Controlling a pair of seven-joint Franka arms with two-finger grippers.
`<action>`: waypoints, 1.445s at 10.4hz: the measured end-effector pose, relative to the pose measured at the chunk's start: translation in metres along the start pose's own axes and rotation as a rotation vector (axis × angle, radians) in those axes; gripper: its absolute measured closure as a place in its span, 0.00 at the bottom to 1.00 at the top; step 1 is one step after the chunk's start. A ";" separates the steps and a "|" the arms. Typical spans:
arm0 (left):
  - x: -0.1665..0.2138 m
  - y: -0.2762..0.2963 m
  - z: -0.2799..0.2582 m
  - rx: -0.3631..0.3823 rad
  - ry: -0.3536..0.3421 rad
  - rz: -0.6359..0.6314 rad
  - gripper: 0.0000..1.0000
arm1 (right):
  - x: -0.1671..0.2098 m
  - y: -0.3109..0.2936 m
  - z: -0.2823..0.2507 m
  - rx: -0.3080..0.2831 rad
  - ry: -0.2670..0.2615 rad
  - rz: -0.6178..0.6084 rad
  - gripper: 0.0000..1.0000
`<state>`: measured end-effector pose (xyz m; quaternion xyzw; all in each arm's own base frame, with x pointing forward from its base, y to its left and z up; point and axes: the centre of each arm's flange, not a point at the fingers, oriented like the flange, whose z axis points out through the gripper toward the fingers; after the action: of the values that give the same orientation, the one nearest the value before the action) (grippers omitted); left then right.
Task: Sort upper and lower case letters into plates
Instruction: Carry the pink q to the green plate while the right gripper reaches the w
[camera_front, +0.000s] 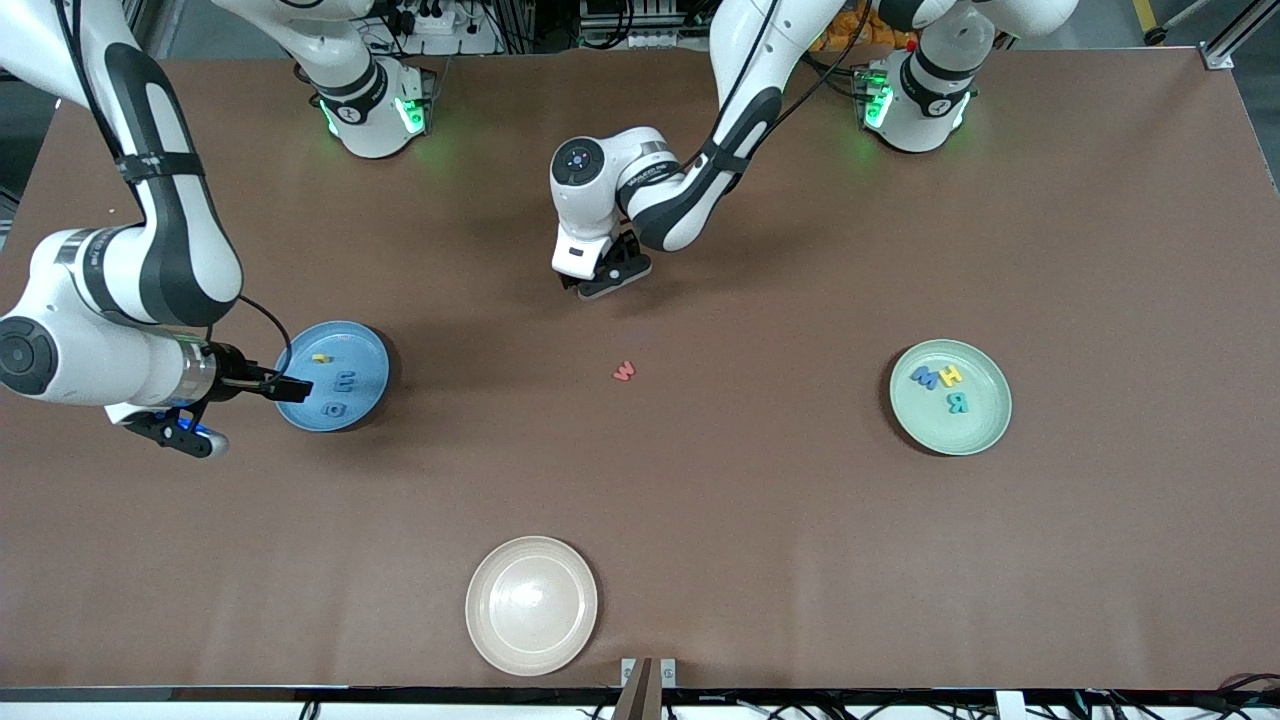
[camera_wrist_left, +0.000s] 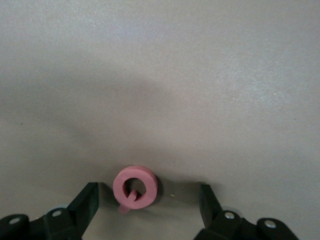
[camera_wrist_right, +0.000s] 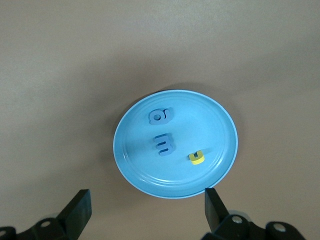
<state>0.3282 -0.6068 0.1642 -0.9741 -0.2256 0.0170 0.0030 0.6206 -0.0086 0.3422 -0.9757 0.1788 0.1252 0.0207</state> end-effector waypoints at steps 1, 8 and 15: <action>0.000 0.000 0.001 0.000 0.003 0.003 0.13 | 0.002 0.000 -0.005 0.004 0.010 0.001 0.00; 0.002 0.002 -0.008 -0.019 0.030 0.024 0.64 | 0.012 0.012 -0.030 0.024 0.055 0.023 0.00; 0.206 -0.012 -0.107 -0.120 0.208 -0.103 0.64 | 0.012 0.005 -0.040 0.036 0.072 0.048 0.00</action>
<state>0.5114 -0.5052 0.2646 -0.9561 -0.2745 -0.0979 -0.0312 0.6393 -0.0212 0.3779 -0.9744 0.2051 0.0871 0.0289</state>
